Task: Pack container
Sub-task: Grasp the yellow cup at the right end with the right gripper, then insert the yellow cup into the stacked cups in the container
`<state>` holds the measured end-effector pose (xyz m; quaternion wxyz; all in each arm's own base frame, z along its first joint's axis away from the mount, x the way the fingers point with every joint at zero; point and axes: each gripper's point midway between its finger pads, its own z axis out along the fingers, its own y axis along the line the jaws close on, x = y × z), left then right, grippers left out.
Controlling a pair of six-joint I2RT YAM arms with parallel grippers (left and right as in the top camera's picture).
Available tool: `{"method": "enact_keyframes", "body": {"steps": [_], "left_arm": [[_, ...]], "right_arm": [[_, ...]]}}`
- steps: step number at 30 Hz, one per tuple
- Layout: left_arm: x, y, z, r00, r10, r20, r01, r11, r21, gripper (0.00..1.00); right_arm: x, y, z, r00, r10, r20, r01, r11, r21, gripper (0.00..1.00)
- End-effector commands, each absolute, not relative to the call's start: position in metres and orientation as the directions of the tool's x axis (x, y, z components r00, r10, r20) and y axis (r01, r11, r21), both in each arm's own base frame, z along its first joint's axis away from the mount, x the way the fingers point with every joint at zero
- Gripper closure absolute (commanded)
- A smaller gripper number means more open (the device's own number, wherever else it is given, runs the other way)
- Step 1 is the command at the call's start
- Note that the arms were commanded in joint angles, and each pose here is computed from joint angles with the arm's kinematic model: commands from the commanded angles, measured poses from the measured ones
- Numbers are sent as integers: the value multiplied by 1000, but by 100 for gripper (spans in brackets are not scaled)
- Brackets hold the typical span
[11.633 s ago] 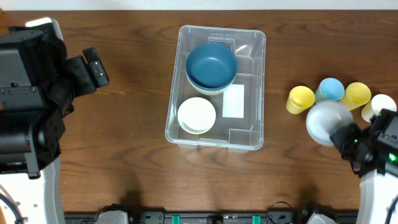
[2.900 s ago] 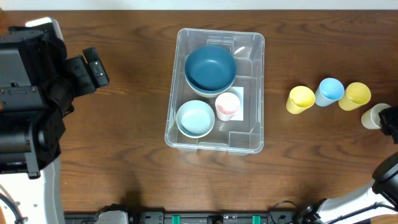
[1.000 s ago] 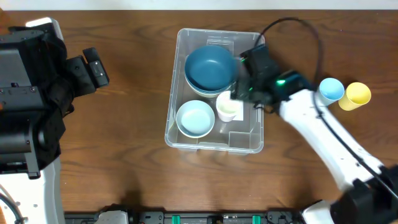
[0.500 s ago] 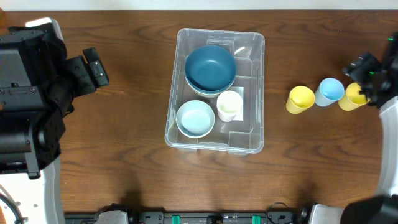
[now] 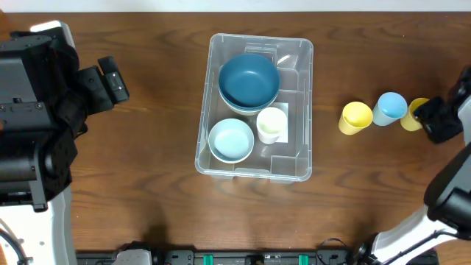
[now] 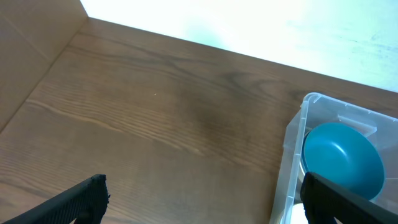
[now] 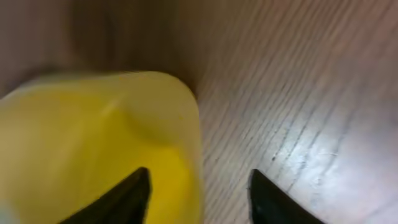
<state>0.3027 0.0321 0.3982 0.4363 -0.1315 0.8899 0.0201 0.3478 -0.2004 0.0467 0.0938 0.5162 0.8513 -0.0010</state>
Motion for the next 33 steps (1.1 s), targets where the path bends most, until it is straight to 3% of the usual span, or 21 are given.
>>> {"method": "enact_keyframes", "body": {"steps": [1,3,5,6,10,14,19,22,27,33], "left_arm": [[302,35,398,-582,-220,-783,-265,962,-73,2],[302,35,398,-582,-220,-783,-265,962,-73,2],[302,35,398,-582,-220,-783,-265,962,-73,2],[302,35,398,-582,-220,-783,-265,962,-73,2],[302,35,398,-582,-220,-783,-265,962,-73,2],[302,35,398,-582,-220,-783,-265,961,-73,2],[302,35,398,-582,-220,-783,-265,961,-73,2],[302,35,398,-582,-220,-783,-265,962,-73,2],[302,35,398,-582,-220,-783,-265,962,-73,2],[302,35,398,-582,-219,-783,-265,962,-73,2]], "right_arm": [[344,-206,50,-432,888,-159,887,450,107,53],[341,-209,54,-423,891,-163,891,442,106,57],[334,-215,60,-408,896,-175,899,428,94,92],[330,-219,64,-399,898,-184,904,419,84,99],[317,-230,103,-338,904,-263,921,375,103,99],[322,-215,173,-312,867,-388,877,420,232,99],[343,-126,273,-395,758,-519,605,640,473,99],[341,-55,309,-483,648,-588,412,762,501,99],[327,50,311,-655,451,-606,174,871,460,99],[317,126,259,-817,228,-530,58,946,319,99]]}}
